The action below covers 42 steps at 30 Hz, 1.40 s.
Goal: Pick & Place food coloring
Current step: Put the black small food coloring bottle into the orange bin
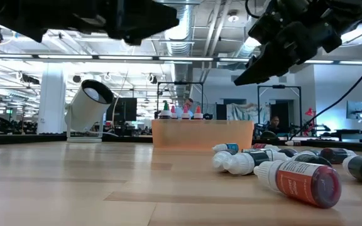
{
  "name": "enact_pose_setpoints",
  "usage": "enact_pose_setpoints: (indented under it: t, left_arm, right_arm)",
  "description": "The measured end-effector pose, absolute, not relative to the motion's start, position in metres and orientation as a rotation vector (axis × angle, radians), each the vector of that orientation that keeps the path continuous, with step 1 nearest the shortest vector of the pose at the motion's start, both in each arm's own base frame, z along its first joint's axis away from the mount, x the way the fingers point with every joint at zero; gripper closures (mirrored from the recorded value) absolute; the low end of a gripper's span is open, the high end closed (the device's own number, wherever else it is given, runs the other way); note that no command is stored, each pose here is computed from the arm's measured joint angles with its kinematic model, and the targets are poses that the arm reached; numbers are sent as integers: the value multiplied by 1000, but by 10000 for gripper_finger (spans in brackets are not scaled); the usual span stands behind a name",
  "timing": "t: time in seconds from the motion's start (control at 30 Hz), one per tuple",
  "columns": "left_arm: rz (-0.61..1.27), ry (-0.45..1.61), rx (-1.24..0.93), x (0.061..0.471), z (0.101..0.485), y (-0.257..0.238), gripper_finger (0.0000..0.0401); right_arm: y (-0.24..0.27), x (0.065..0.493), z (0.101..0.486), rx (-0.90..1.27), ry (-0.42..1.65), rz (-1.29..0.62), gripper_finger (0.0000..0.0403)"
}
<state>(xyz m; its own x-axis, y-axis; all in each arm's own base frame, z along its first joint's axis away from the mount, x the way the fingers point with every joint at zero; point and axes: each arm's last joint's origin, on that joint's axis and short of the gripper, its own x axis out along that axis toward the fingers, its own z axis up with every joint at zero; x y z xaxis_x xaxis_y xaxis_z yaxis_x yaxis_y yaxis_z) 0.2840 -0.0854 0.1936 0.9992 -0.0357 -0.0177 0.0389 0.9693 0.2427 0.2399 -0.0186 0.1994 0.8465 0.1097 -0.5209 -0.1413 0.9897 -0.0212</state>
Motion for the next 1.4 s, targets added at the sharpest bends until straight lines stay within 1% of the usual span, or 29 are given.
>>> enact_pose_setpoints:
  t: [0.23, 0.33, 0.47, 0.57, 0.67, 0.9, 1.0, 1.13, 1.23, 1.4]
  left_arm:
    - [-125, 188, 177, 282, 176, -87, 215]
    - [-47, 232, 181, 281, 172, -85, 215]
    - [94, 258, 123, 281, 170, -80, 215]
    - [92, 262, 140, 281, 169, -80, 215]
    - [104, 263, 168, 280, 170, -80, 215]
    - [136, 265, 175, 280, 169, -79, 215]
    - [140, 266, 176, 280, 169, -79, 215]
    - [144, 269, 178, 280, 169, -79, 215]
    - [144, 269, 178, 280, 169, -79, 215]
    - [146, 269, 178, 280, 169, -79, 215]
  right_arm:
    - [2, 241, 199, 1, 561, 133, 297]
    - [9, 238, 196, 40, 606, 72, 297]
    - [11, 231, 187, 141, 714, -103, 297]
    - [13, 227, 183, 215, 754, -190, 297]
    - [17, 227, 183, 259, 745, -223, 297]
    - [23, 229, 177, 242, 755, -258, 297]
    - [29, 228, 171, 184, 778, -306, 297]
    - [30, 225, 170, 59, 759, -441, 297]
    - [24, 215, 176, 4, 760, -547, 297]
    - [-1, 182, 190, 81, 845, -759, 297]
